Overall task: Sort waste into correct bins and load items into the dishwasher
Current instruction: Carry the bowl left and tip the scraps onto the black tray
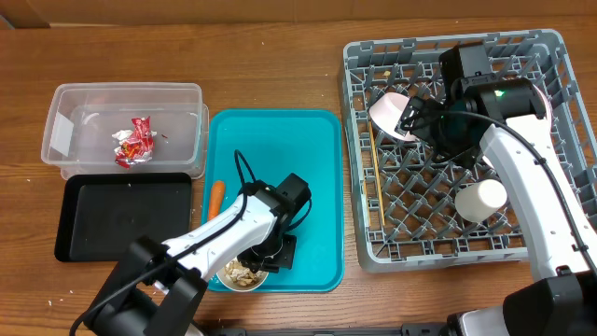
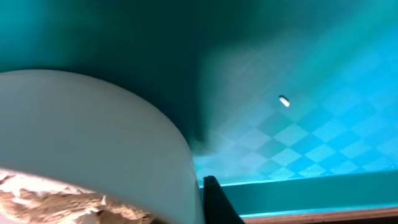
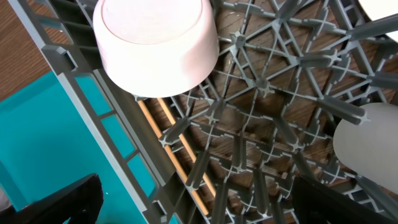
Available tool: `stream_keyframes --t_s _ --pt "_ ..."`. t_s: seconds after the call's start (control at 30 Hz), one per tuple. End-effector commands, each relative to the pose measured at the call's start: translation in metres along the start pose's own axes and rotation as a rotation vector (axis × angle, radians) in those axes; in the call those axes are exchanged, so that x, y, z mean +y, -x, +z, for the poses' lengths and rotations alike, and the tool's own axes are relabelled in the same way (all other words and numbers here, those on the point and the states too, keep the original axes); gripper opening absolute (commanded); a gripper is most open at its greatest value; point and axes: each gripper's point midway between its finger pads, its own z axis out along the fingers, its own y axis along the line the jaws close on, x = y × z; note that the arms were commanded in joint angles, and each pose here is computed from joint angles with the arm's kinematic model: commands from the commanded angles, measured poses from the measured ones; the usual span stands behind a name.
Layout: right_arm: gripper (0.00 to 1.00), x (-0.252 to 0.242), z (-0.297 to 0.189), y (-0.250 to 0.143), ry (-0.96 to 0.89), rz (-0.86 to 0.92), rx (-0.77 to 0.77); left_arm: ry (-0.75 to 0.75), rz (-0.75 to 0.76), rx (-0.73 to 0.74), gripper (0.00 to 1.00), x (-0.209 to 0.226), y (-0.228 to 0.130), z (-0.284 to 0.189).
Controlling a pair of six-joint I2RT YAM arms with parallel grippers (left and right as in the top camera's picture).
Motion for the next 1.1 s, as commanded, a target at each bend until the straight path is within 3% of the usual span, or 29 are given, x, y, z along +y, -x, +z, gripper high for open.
stream_keyframes --t_s 0.0,0.2,0.37,0.67,0.83,1.07 --pt "1.00 0.002 -0.002 0.000 0.006 -0.010 -0.004 -0.014 -0.015 0.002 0.04 0.003 0.002 0.010" --pt "1.00 0.002 -0.002 0.000 0.006 -0.010 -0.003 0.007 -0.104 -0.044 0.04 0.021 0.026 -0.016" --pt "1.00 0.001 -0.002 -0.001 0.002 -0.010 0.002 -0.055 -0.186 -0.133 0.04 0.036 0.057 -0.067" --pt "1.00 0.001 -0.002 -0.001 0.003 -0.010 0.001 -0.365 -0.257 -0.379 0.04 0.081 0.089 -0.161" --pt "1.00 0.001 -0.002 -0.001 0.003 -0.010 0.000 -0.549 -0.328 -0.454 0.04 0.130 0.087 -0.176" --pt "1.00 0.001 -0.002 0.000 0.003 -0.010 0.000 -0.856 -0.448 -0.689 0.04 0.190 0.088 -0.193"
